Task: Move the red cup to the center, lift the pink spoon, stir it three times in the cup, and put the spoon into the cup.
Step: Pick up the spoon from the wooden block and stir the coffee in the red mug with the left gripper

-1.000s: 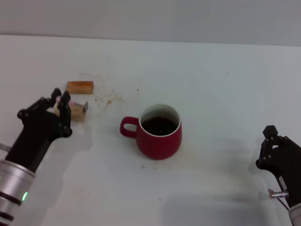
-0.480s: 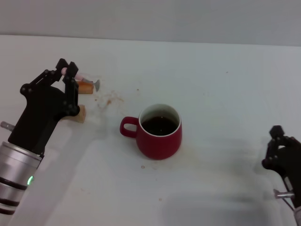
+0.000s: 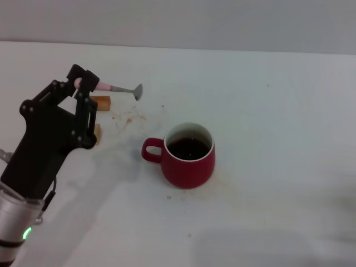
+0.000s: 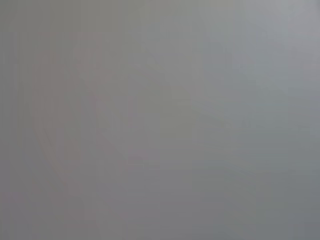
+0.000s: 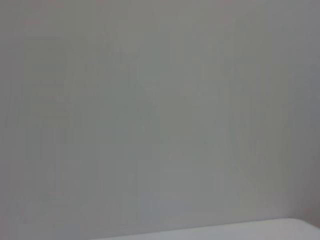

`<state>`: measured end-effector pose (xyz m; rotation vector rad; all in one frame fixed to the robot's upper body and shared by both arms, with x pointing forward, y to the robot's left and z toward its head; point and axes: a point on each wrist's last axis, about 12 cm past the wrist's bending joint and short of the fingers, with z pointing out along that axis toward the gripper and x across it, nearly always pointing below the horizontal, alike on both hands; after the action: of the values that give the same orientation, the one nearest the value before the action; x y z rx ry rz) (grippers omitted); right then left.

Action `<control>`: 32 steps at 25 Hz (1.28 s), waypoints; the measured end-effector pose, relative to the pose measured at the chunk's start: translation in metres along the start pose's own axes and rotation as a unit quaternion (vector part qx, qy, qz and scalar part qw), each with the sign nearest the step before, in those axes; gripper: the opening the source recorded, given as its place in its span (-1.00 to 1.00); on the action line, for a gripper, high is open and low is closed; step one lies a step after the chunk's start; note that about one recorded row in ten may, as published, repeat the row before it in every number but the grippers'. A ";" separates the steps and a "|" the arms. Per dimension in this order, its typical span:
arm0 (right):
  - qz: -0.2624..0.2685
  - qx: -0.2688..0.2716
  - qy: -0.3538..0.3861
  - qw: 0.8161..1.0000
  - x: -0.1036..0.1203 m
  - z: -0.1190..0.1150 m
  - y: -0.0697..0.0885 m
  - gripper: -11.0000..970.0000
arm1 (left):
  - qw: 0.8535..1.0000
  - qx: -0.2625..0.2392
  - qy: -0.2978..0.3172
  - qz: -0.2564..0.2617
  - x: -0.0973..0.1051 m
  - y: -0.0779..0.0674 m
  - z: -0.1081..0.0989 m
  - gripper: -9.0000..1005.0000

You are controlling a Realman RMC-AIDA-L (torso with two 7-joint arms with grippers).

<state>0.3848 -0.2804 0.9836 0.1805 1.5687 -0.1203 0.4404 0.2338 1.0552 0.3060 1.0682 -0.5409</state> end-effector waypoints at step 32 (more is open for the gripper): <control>-0.011 0.043 -0.003 0.999 0.000 0.000 -0.016 -0.98 | 0.985 0.111 0.133 -0.002 0.038 -0.021 0.016 -0.64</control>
<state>0.3822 -0.2962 0.9826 0.2304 1.5604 -0.2053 0.4546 0.1988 1.0289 0.5852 1.2676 -0.6364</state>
